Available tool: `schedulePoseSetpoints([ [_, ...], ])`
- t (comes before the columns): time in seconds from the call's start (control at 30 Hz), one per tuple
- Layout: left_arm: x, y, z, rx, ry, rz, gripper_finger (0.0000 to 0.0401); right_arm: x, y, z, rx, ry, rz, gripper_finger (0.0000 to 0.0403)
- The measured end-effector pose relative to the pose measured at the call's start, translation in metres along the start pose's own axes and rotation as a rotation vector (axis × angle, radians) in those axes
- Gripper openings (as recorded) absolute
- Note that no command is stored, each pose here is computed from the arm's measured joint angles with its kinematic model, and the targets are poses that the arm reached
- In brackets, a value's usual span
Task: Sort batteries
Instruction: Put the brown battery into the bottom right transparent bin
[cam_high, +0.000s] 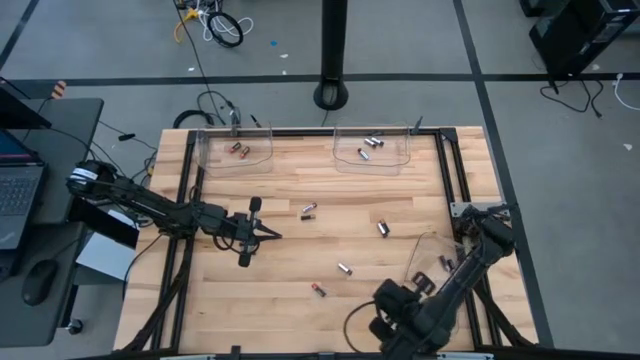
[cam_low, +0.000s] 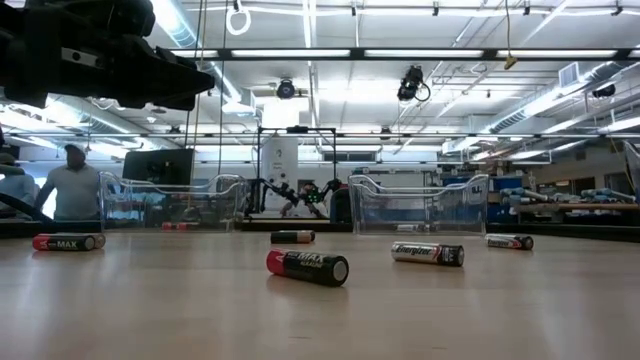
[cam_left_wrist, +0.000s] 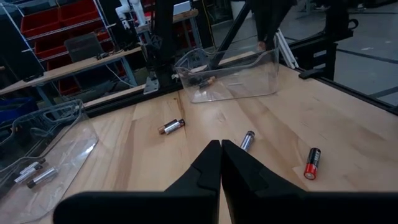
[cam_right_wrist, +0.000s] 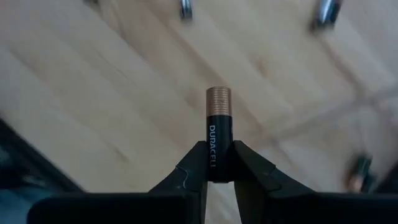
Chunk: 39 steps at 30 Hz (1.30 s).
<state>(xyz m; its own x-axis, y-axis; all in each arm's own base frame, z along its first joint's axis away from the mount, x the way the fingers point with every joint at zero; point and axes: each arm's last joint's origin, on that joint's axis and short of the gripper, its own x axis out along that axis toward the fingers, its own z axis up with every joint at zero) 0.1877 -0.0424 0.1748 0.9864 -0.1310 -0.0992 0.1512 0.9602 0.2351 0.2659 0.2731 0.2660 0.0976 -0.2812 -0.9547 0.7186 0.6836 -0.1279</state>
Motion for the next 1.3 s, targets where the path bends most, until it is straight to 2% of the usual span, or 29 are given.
schedulePoseSetpoints([
  [0.13,0.000,0.000,0.000,-0.001,-0.001,0.000,0.0019,0.011,-0.013,-0.019,0.059,0.067,-0.069,0.0061],
  [0.33,0.000,0.000,0.000,-0.003,-0.003,0.001,0.0019,0.012,-0.044,-0.035,0.167,0.080,-0.126,0.0061],
  [0.57,0.000,0.000,0.000,-0.004,-0.003,0.002,0.0019,0.024,-0.085,-0.052,0.353,0.117,-0.210,0.0061],
  [0.67,0.000,0.000,0.000,-0.005,-0.003,0.002,0.0019,0.034,-0.096,-0.054,0.419,0.131,-0.166,0.0061],
  [0.97,0.000,0.000,0.000,-0.005,-0.002,0.003,0.0019,0.082,-0.125,-0.060,0.441,0.176,-0.069,0.0061],
  [1.17,0.000,0.000,0.000,-0.005,-0.001,0.004,0.0019,0.117,-0.136,-0.066,0.449,0.188,-0.040,0.0061],
  [1.3,0.000,0.000,0.000,-0.005,-0.001,0.005,0.0019,0.129,-0.141,-0.068,0.449,0.196,-0.035,0.0061],
])
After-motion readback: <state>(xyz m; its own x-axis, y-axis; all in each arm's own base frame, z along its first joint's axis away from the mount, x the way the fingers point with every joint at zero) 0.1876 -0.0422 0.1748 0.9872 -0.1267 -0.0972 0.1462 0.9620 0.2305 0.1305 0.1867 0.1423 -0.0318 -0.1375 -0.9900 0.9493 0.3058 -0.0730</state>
